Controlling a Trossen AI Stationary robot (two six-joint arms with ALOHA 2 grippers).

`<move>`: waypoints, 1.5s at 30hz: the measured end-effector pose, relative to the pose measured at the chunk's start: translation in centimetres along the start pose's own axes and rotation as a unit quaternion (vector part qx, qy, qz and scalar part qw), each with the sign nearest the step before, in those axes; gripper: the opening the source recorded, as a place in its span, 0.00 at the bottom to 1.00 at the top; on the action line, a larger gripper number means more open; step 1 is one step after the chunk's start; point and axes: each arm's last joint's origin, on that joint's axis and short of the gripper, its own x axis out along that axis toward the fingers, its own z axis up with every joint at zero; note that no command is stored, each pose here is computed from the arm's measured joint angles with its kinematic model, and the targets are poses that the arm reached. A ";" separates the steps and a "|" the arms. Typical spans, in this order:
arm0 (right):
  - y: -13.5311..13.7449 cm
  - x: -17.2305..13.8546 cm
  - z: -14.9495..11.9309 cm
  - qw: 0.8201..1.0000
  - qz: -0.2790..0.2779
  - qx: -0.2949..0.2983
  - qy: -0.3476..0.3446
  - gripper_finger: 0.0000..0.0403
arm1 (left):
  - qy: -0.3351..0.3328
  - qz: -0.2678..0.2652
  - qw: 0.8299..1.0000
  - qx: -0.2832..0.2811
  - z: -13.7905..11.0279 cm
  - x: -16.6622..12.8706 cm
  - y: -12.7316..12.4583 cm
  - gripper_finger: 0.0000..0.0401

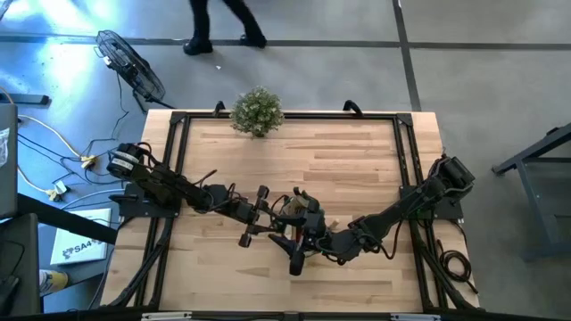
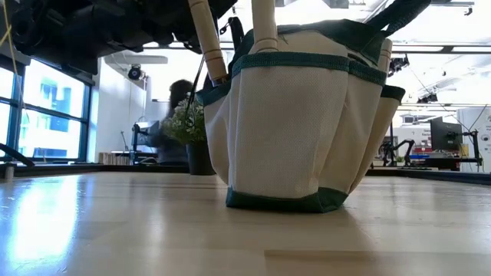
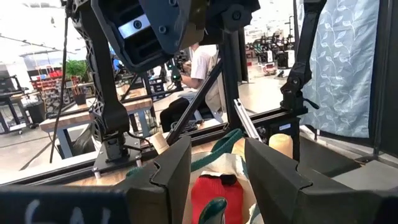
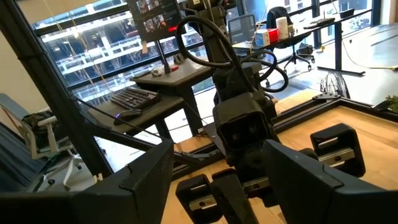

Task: Pick & Place Garden tools in Gardening bag
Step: Return to Home Position

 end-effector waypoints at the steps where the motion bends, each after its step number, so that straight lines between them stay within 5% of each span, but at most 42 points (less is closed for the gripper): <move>1: 0.0 0.0 0.0 1.000 0.000 0.000 0.000 0.59 | -0.001 0.000 1.000 0.001 0.0 0.0 0.0 0.37; 22: 0.1 -0.2 0.4 1.000 0.008 -0.028 0.000 0.59 | -0.047 -0.006 0.998 0.029 3.1 -0.6 0.3 0.37; 29: 0.4 -1.2 1.6 0.994 0.010 -0.107 -0.012 0.59 | -0.022 0.007 0.997 0.078 4.7 -1.4 0.6 0.37; 33: 0.4 -2.6 2.8 0.987 -0.049 -0.149 -0.021 0.58 | 0.000 0.059 0.988 0.141 5.7 -2.0 1.0 0.36; 39: 0.5 -5.8 4.3 0.973 -0.094 -0.210 0.000 0.46 | 0.050 0.137 0.971 0.191 7.2 -3.2 1.7 0.23; 45: 0.0 -7.7 5.6 0.966 -0.086 -0.244 0.023 0.22 | 0.148 0.204 0.947 0.201 8.3 -5.6 2.2 0.02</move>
